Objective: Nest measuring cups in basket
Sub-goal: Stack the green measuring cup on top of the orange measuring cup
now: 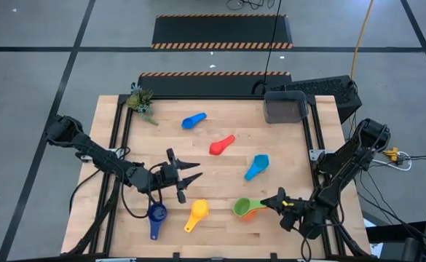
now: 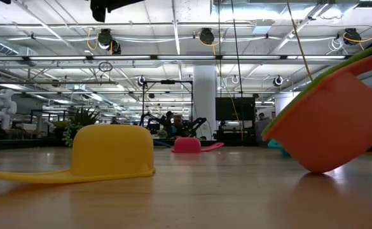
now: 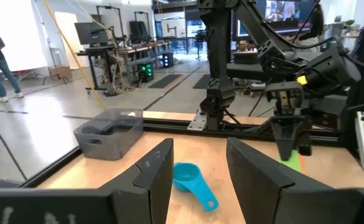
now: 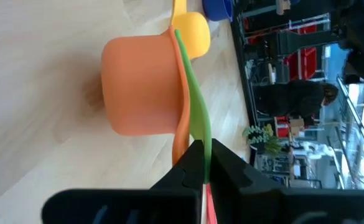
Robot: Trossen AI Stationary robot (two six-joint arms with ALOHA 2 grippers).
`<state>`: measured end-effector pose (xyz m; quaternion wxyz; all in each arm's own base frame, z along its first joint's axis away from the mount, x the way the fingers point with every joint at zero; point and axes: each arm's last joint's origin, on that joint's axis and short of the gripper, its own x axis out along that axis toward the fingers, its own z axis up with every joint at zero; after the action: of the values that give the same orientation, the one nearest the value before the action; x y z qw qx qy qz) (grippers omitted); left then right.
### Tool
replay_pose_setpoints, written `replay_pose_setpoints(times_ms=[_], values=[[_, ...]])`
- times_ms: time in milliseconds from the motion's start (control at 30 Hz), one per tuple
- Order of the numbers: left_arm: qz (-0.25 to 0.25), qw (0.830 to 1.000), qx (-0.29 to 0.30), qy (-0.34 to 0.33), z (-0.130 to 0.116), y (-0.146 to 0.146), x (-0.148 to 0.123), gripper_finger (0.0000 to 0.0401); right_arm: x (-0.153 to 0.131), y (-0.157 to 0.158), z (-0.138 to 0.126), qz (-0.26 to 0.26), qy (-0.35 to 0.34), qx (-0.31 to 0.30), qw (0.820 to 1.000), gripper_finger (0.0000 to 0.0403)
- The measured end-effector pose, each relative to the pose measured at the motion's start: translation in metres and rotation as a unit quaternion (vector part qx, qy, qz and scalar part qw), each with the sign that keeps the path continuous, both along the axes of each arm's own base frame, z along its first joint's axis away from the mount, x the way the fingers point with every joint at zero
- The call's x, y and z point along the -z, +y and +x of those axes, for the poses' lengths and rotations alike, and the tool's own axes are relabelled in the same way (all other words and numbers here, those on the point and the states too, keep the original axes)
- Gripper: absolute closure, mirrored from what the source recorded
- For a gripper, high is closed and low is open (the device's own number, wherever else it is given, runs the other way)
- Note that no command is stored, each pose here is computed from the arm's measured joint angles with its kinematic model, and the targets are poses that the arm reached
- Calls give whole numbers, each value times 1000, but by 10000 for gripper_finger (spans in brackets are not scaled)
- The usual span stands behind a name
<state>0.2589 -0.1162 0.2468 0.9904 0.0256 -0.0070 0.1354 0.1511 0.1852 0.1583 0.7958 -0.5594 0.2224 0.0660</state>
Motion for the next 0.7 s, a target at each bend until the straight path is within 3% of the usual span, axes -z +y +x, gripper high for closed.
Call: replay_pose_setpoints(times_ms=[700], values=[[13,1000,-10,3,0,1,0,249,0,-15,22,12,-18,9,1000,403]])
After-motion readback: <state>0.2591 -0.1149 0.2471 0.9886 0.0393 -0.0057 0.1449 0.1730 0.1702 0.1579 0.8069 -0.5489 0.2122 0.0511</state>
